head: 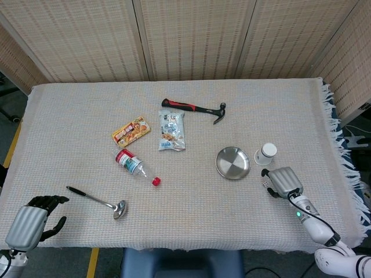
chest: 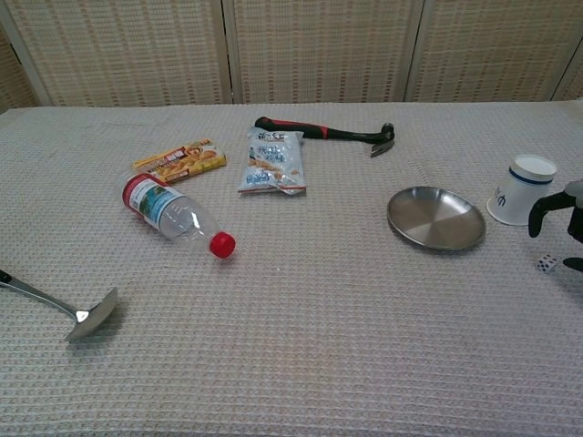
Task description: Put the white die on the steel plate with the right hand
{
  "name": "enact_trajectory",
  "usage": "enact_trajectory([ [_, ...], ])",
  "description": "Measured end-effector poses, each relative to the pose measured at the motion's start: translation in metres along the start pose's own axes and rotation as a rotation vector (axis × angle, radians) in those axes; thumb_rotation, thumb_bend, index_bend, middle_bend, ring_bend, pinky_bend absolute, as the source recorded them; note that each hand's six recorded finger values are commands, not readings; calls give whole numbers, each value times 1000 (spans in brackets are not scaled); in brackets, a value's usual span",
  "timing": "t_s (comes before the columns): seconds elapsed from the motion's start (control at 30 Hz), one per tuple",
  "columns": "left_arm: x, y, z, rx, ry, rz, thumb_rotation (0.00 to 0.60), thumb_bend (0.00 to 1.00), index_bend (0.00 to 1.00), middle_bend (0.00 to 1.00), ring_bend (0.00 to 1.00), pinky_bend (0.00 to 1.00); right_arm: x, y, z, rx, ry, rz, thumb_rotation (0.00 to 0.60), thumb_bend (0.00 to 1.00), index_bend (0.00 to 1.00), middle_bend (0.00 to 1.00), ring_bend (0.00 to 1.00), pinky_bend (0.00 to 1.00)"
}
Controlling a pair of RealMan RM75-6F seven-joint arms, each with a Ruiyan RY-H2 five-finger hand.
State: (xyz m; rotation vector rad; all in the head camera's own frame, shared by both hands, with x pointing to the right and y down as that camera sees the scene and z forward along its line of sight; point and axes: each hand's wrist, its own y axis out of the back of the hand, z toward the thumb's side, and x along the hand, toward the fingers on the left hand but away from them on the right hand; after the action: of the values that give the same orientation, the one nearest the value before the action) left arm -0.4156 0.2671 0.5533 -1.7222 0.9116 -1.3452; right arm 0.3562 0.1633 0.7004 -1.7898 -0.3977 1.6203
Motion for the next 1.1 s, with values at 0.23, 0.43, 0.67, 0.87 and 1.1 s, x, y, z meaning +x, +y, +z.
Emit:
enact_trajectory([
  [0.23,0,0,0,-1,-1,1,600,336,342,389,357,372,-5,-11,-4,-22,-4,5,600,274,357,841,710,849],
  [0.43,0,0,0,0,-1,0,600,335,345,390,356,372,-8,-16,-7,-36,-7,-2,600,275,375,841,710,849],
  [0.67,0,0,1,0,-2,-2,600,336,347,390,356,372,-9,-18,-9,-45,-5,-13,600,274,383,841,710,849],
  [0.87,0,0,1,0,-2,0,600,336,348,393,356,372,-10,-21,-10,-53,-8,-11,600,274,384,842,710,849],
  [1.1,0,0,0,-2,-1,-2,600,336,350,393,356,373,-11,-23,-8,-62,2,-7,600,274,385,842,710,849],
])
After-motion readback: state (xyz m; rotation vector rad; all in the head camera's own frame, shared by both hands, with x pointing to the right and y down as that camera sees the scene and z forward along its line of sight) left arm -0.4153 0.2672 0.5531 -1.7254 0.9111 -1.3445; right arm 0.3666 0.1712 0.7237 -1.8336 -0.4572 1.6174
